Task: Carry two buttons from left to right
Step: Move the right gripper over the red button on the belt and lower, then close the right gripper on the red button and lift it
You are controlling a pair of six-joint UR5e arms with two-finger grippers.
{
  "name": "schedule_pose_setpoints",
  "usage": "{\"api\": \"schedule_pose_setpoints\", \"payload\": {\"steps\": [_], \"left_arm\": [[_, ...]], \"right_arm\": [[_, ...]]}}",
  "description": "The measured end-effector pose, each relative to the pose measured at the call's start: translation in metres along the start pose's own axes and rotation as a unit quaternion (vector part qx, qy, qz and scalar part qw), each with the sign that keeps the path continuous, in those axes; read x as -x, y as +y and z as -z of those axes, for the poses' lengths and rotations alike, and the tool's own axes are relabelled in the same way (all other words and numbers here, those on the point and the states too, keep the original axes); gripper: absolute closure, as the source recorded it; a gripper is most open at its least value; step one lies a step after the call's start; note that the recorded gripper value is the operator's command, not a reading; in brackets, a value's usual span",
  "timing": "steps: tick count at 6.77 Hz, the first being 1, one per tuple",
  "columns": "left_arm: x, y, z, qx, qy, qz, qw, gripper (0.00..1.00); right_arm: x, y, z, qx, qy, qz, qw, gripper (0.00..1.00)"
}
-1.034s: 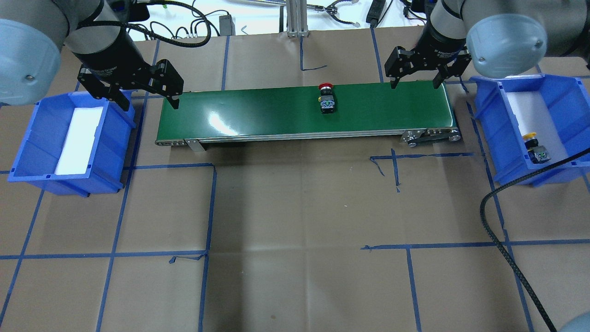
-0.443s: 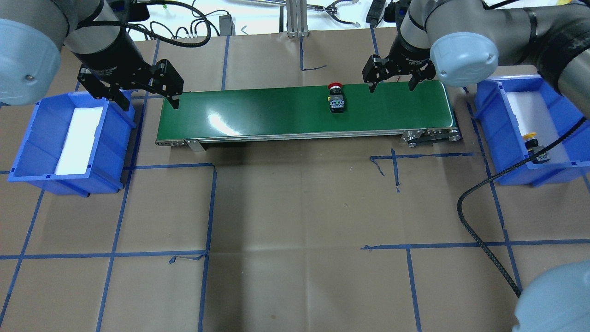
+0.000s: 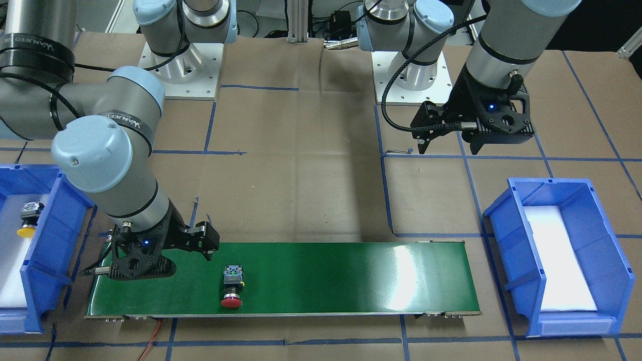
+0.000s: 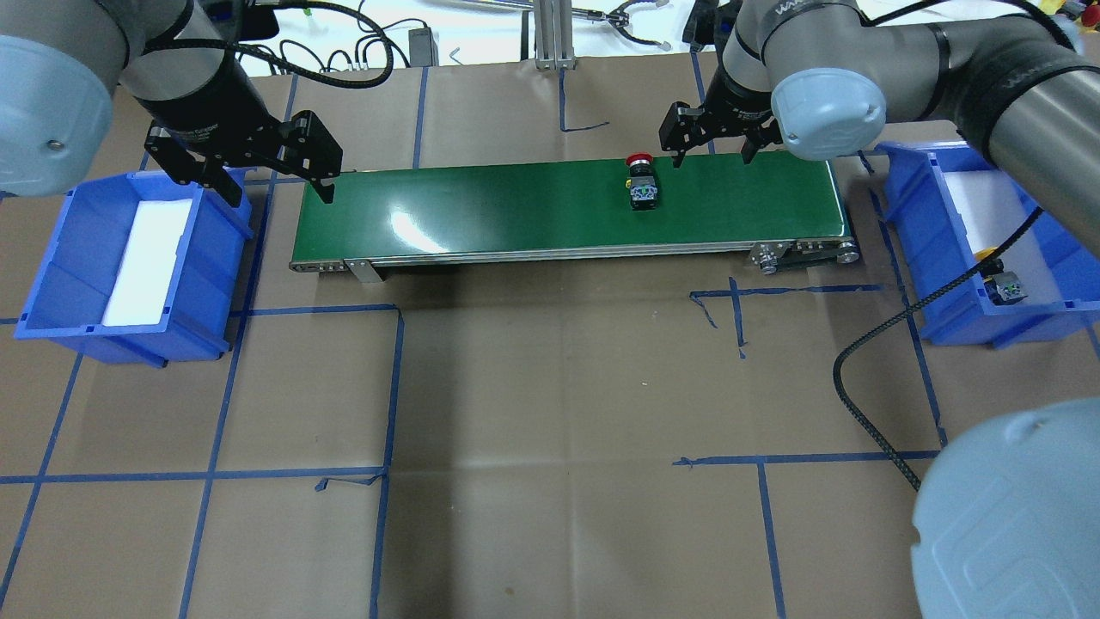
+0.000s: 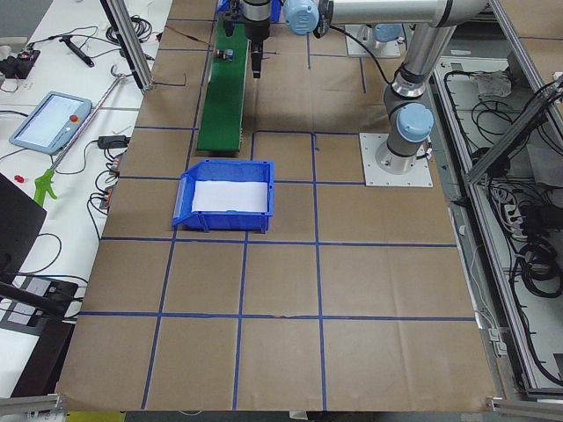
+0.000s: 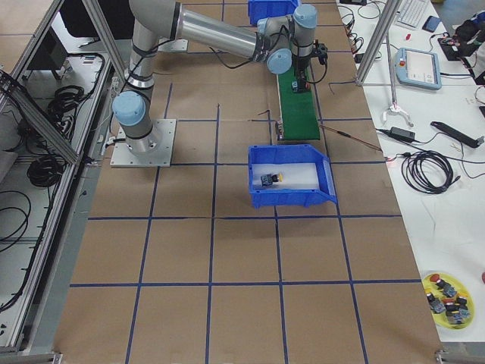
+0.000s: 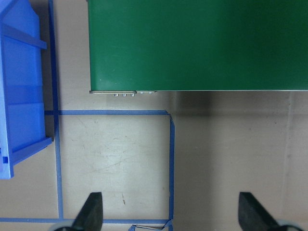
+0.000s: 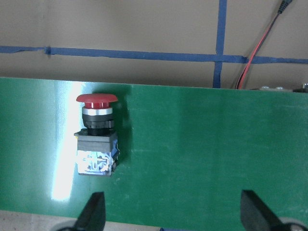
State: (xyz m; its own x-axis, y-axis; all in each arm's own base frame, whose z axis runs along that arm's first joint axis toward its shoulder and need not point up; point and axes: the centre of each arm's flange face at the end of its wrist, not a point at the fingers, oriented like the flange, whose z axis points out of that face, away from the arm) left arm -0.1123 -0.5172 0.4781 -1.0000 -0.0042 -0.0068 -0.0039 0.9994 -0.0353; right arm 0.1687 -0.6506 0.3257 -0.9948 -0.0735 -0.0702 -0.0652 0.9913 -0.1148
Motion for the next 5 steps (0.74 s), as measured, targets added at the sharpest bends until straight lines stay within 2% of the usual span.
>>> {"api": "schedule_pose_setpoints", "payload": {"steps": [5], "left_arm": [[0.000,0.000,-0.001,0.001,0.000,0.000,1.0000,0.00]], "right_arm": [[0.022,-0.007,-0.047,0.031,0.000,-0.018,0.9994,0.01]]}}
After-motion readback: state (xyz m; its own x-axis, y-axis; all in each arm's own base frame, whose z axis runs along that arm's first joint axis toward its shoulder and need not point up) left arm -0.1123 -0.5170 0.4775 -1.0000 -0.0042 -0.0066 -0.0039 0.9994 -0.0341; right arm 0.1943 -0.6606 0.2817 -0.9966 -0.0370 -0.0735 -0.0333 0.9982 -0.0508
